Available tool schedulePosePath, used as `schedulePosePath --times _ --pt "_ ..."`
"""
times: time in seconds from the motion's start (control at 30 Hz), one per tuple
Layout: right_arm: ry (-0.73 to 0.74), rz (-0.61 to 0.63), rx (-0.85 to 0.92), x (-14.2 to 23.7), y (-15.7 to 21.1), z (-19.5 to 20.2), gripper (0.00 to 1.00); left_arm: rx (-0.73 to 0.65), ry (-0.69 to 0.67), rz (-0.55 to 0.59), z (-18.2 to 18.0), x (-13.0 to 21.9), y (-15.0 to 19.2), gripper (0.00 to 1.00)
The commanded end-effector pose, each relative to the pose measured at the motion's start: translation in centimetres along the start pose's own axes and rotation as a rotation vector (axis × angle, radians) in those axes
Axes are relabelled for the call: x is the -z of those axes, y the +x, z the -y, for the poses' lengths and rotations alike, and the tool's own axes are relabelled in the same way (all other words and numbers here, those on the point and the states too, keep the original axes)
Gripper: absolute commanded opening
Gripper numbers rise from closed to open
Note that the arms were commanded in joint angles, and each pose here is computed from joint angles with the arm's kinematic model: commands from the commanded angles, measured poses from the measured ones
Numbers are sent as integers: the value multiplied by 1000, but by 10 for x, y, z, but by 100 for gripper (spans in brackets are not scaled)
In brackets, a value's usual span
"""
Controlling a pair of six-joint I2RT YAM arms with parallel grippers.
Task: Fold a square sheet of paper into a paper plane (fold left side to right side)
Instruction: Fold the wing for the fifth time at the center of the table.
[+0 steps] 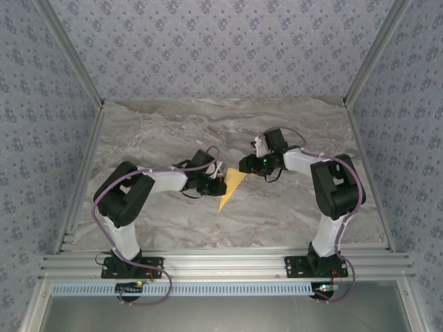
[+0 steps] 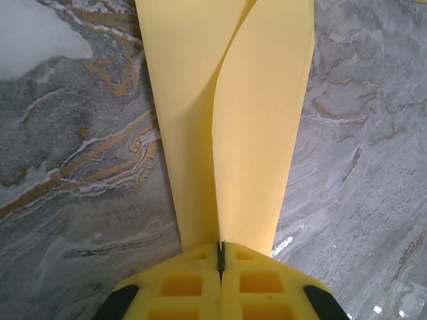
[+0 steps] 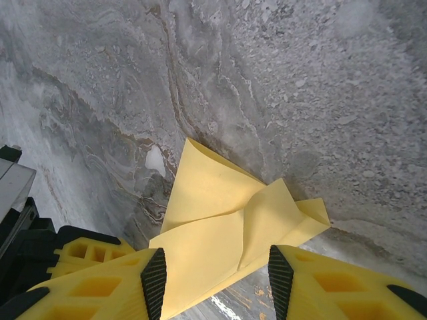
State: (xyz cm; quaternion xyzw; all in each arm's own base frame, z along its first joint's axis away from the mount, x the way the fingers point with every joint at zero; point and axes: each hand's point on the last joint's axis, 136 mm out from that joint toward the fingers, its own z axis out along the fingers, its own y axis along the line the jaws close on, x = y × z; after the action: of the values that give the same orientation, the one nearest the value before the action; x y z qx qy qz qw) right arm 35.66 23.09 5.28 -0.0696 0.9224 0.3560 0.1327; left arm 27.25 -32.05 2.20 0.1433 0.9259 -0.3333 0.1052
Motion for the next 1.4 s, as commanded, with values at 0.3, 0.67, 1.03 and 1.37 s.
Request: schedulePosePath --times 0.3,0.67,1.03,1.37 --pt "57 -32 13 -8 -3 -5 49 13 -24 -21 -8 -2 5 4" --pt "12 -47 43 -11 12 -25 48 12 -51 -42 -10 -6 7 4" --pt "44 -68 39 -20 23 -18 48 9 -71 -51 -12 -7 8 4" --pt "163 -97 51 -20 27 8 48 17 -87 -63 -16 -9 11 3"
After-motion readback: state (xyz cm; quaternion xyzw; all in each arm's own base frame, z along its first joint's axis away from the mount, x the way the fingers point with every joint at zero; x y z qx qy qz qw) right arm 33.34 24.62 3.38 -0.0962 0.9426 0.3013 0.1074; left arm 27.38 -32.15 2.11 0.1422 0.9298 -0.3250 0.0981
